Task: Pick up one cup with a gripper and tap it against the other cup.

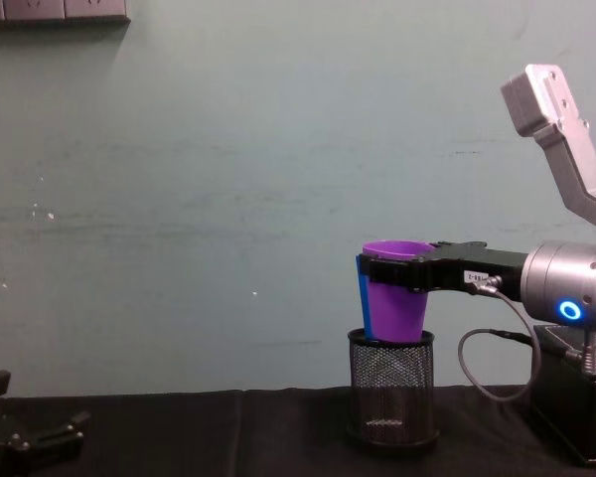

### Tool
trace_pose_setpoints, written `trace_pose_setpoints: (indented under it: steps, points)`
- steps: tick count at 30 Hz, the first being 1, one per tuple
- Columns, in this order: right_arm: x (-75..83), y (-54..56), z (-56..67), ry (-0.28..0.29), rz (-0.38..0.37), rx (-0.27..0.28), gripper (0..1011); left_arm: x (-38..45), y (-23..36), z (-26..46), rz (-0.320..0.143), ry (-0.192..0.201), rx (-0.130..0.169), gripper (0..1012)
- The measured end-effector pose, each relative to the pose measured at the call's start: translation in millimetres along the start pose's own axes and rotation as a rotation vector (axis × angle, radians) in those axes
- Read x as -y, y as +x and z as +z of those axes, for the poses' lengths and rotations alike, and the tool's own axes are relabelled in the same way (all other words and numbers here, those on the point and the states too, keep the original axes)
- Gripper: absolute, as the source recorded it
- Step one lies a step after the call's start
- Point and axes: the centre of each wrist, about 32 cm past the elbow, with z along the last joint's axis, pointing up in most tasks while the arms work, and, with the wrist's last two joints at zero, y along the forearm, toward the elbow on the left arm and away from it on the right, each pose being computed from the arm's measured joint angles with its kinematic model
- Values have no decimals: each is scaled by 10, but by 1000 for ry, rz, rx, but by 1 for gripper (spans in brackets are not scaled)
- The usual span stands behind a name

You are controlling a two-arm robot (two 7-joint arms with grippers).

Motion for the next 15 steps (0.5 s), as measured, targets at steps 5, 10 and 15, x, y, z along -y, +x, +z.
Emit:
trace_pose_setpoints:
  steps: [5, 10, 15]
  points:
    - [0, 0, 0, 0, 0, 0, 722, 0, 0, 0, 0, 0, 0, 1000]
    - [0, 0, 0, 0, 0, 0, 722, 0, 0, 0, 0, 0, 0, 1000]
    - [0, 0, 0, 0, 0, 0, 722, 0, 0, 0, 0, 0, 0, 1000]
